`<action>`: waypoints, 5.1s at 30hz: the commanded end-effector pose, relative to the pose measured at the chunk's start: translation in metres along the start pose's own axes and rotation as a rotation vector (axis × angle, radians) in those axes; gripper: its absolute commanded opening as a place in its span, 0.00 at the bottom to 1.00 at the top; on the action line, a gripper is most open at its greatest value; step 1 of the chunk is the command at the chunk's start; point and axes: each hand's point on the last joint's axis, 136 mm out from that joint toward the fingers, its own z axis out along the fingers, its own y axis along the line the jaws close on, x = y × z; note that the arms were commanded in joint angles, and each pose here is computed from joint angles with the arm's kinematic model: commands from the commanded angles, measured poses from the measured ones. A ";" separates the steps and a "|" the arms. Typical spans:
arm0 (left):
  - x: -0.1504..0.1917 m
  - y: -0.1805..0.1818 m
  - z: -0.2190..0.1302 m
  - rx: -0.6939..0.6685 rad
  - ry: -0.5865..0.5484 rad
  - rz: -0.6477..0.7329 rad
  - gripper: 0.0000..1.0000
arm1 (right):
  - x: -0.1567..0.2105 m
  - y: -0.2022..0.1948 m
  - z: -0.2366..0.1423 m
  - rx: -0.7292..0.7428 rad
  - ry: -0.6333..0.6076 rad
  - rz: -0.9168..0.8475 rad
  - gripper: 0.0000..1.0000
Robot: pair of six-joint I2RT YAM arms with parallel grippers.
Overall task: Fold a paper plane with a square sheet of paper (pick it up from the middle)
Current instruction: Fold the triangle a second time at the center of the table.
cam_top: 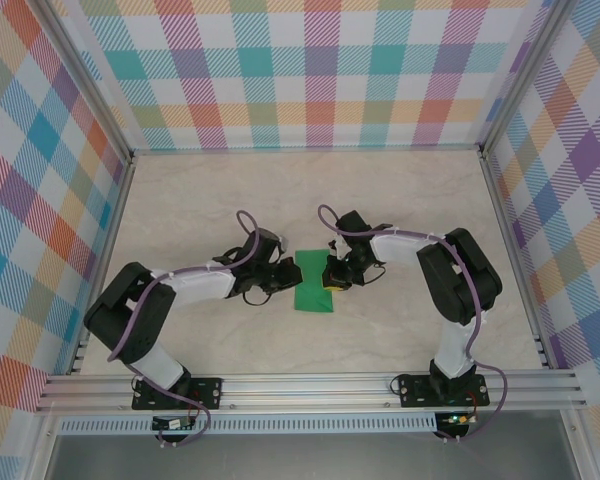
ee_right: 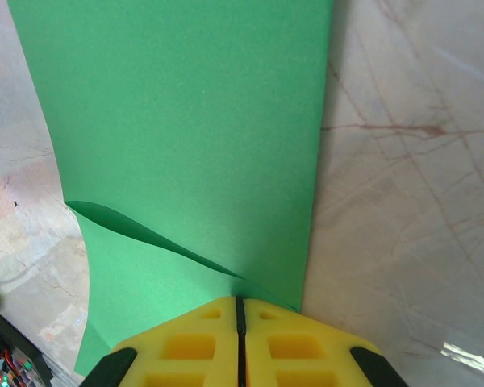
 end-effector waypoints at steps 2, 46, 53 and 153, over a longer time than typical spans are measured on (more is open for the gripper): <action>0.008 -0.012 0.018 0.030 0.032 -0.002 0.06 | 0.028 -0.055 0.018 0.208 0.101 0.079 0.08; 0.005 -0.033 0.021 0.062 0.020 0.054 0.04 | 0.037 -0.051 0.018 0.153 0.087 0.103 0.08; 0.017 -0.004 0.043 0.001 0.055 0.001 0.03 | 0.036 -0.050 0.017 0.153 0.084 0.100 0.08; 0.052 0.096 0.041 -0.352 0.091 -0.091 0.00 | 0.107 -0.021 -0.027 0.152 0.069 -0.088 0.08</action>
